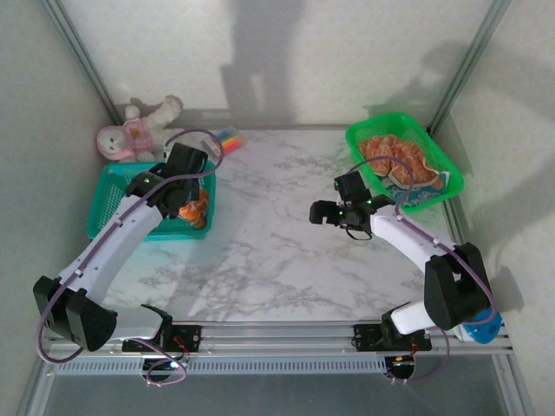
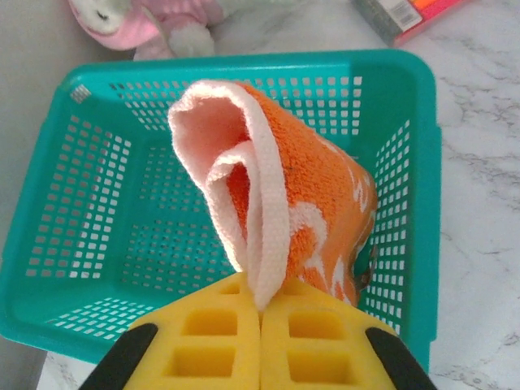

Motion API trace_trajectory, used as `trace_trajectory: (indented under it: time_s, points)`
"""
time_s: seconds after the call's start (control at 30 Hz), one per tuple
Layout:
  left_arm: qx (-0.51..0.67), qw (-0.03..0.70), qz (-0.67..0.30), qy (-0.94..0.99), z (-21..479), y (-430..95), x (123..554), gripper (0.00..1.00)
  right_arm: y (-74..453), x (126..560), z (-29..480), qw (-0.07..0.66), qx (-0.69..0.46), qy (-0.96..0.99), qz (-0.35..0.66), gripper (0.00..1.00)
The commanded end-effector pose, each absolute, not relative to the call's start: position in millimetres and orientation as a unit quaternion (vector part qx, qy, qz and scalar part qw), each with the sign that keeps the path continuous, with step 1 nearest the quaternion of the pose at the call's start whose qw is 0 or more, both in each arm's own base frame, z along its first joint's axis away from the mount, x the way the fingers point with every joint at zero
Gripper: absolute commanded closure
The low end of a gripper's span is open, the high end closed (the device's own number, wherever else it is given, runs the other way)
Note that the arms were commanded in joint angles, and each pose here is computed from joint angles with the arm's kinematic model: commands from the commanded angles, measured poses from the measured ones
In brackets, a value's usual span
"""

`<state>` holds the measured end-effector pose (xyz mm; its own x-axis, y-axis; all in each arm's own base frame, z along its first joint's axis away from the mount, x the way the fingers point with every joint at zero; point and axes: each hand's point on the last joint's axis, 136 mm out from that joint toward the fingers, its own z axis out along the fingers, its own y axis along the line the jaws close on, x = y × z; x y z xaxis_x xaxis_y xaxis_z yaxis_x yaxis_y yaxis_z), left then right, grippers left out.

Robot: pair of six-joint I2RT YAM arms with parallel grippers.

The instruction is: Fold and stack the towels

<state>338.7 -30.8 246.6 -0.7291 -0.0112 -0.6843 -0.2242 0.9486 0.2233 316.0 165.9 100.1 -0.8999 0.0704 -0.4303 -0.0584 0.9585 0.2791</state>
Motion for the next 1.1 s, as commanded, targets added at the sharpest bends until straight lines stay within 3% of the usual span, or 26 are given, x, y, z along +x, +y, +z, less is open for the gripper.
trace_trajectory:
  time_s: [0.0,1.07]
  points:
    - [-0.064,0.36,0.129,0.922,240.0,-27.4,344.1,1.0,168.0,320.0,99.7,0.225,-0.001,0.963,0.149,0.01]
    - [-0.071,0.317,0.177,0.929,177.2,52.4,383.1,1.0,178.6,318.3,92.4,0.208,0.005,0.962,0.177,0.01]
